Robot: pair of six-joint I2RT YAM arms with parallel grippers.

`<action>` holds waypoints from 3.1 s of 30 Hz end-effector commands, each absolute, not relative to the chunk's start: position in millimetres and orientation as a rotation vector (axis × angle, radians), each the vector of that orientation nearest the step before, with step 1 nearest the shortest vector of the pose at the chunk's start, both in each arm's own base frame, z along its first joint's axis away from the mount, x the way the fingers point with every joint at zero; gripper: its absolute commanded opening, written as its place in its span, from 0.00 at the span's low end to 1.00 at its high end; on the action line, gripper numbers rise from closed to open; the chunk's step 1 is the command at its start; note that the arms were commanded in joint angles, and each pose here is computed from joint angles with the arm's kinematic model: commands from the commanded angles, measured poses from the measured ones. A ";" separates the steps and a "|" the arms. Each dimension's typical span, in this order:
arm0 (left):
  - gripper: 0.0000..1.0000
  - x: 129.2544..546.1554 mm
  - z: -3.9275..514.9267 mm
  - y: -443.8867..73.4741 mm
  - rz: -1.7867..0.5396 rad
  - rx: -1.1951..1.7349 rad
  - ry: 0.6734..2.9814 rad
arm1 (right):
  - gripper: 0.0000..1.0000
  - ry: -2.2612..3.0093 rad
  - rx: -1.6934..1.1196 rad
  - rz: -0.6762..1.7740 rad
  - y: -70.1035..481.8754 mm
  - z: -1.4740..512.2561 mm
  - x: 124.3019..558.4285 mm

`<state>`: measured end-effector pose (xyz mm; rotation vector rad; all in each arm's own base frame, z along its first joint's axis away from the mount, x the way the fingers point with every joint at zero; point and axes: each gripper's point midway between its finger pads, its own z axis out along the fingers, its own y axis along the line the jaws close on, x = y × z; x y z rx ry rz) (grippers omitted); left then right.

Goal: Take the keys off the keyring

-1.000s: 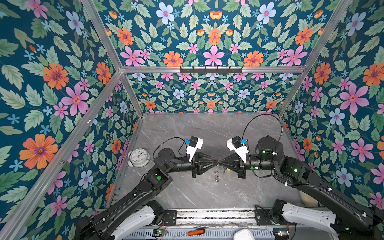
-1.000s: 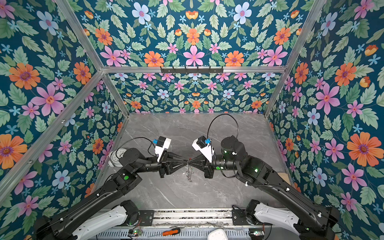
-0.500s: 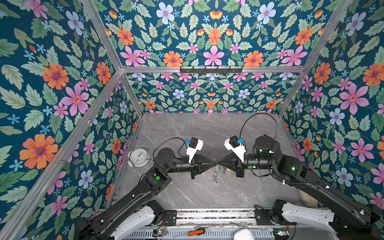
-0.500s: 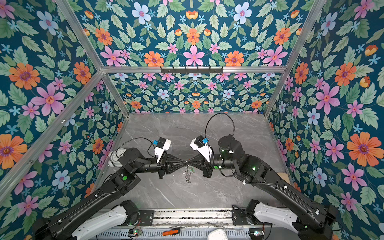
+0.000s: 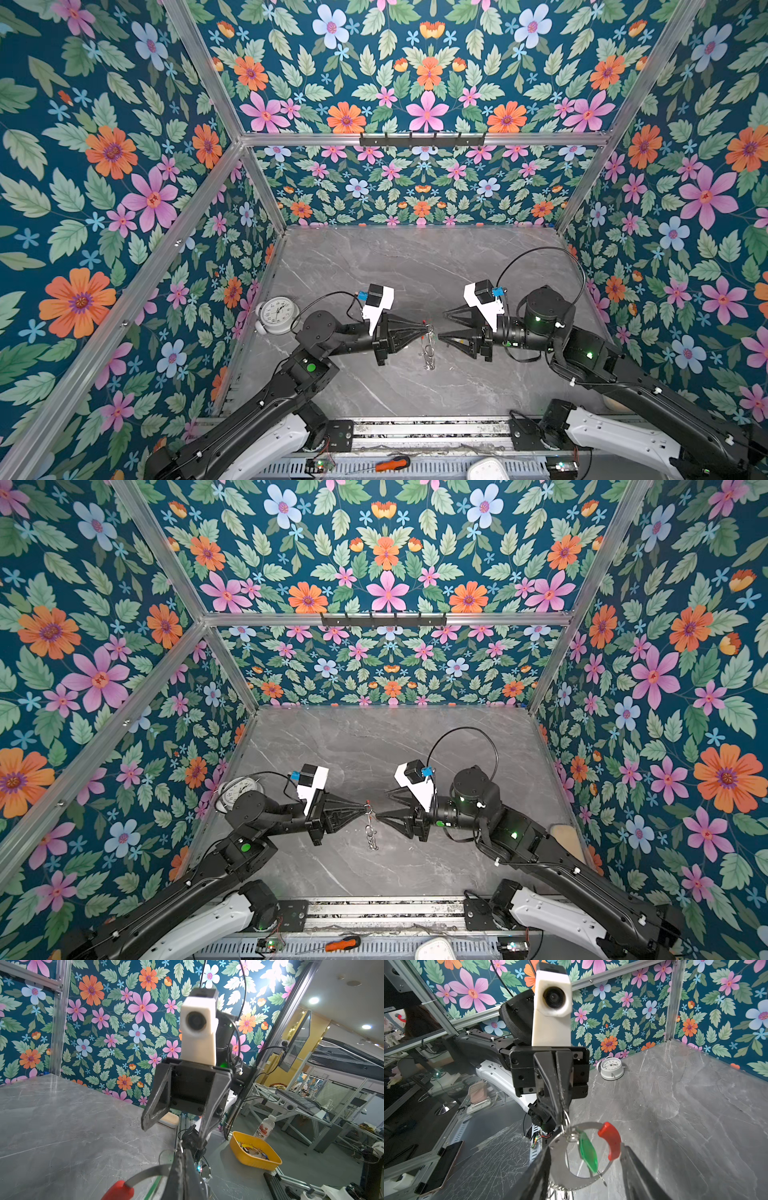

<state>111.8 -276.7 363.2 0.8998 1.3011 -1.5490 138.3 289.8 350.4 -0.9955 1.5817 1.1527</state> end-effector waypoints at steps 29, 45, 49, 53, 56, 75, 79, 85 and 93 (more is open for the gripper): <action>0.00 103.8 380.9 -268.4 -1.595 0.866 1.136 | 0.30 1.516 -0.987 1.336 314.8 350.6 137.0; 0.00 108.7 385.0 -259.3 -1.573 0.781 1.078 | 0.00 1.511 -1.023 1.376 317.7 348.5 127.9; 0.00 106.4 387.9 -256.0 -1.583 0.767 1.035 | 0.00 1.533 -1.018 1.365 317.7 344.0 128.3; 0.00 104.0 389.4 -254.3 -1.610 0.760 0.995 | 0.00 1.550 -1.032 1.371 319.8 339.9 126.7; 0.00 104.4 388.2 -255.1 -1.616 0.759 0.986 | 0.00 1.561 -1.046 1.378 321.9 337.7 124.5; 0.00 99.5 385.6 -256.6 -1.622 0.799 0.967 | 0.05 1.645 -1.037 1.340 320.6 326.9 127.6; 0.00 100.1 382.6 -258.2 -1.611 0.809 0.987 | 0.36 1.615 -1.012 1.303 309.4 341.2 125.8; 0.00 96.9 383.5 -255.6 -1.614 0.811 0.965 | 0.44 1.483 -0.935 1.287 290.8 381.2 121.4; 0.00 93.3 386.3 -254.3 -1.649 0.813 0.933 | 0.42 1.337 -0.958 1.413 303.6 415.0 112.7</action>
